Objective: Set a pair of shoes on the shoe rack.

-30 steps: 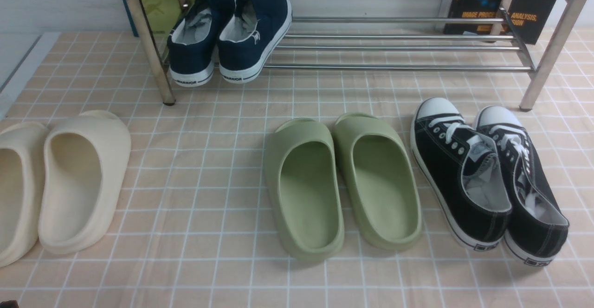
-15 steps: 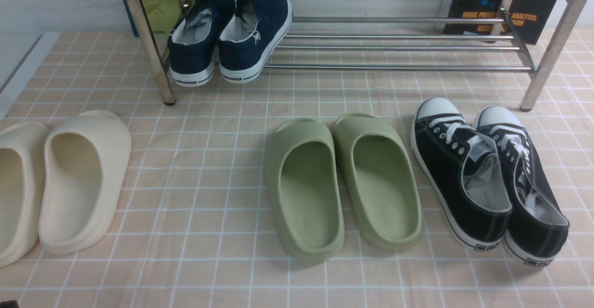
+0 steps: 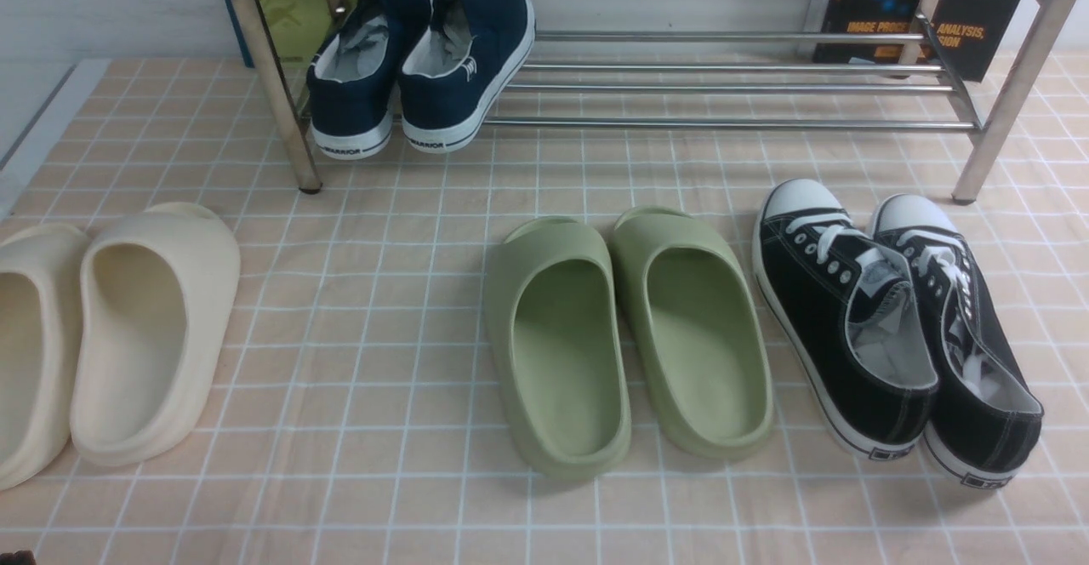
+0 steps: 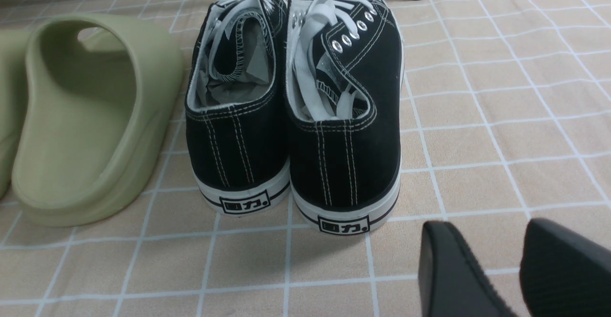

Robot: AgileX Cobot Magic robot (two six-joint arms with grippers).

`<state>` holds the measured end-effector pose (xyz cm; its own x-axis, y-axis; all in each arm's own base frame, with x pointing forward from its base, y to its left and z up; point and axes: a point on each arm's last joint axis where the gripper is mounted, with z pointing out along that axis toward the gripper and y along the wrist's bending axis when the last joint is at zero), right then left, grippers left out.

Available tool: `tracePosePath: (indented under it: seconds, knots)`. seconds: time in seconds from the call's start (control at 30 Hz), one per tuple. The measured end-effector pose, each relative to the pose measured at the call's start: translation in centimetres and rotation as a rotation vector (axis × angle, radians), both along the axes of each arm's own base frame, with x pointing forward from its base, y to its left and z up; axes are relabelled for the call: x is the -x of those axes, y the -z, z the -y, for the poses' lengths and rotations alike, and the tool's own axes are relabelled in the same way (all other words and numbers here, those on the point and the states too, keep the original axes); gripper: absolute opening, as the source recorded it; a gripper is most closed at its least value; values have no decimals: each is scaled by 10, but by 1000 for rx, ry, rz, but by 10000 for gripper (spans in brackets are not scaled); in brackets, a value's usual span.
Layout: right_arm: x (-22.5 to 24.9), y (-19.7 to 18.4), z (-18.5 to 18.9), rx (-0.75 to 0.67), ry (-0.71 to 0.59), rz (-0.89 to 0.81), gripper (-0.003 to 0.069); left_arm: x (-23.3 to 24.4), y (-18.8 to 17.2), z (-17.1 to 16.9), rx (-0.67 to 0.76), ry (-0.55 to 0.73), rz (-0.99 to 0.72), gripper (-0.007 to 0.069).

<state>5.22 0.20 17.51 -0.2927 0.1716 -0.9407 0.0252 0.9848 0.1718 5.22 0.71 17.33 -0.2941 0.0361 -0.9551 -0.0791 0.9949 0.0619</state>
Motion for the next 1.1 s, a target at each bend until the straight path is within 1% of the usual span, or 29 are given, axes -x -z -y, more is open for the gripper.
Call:
tracePosePath:
  seconds: [1.1]
  knots:
    - [0,0,0,0,0,0,239,0,0,0,0,0,0,76]
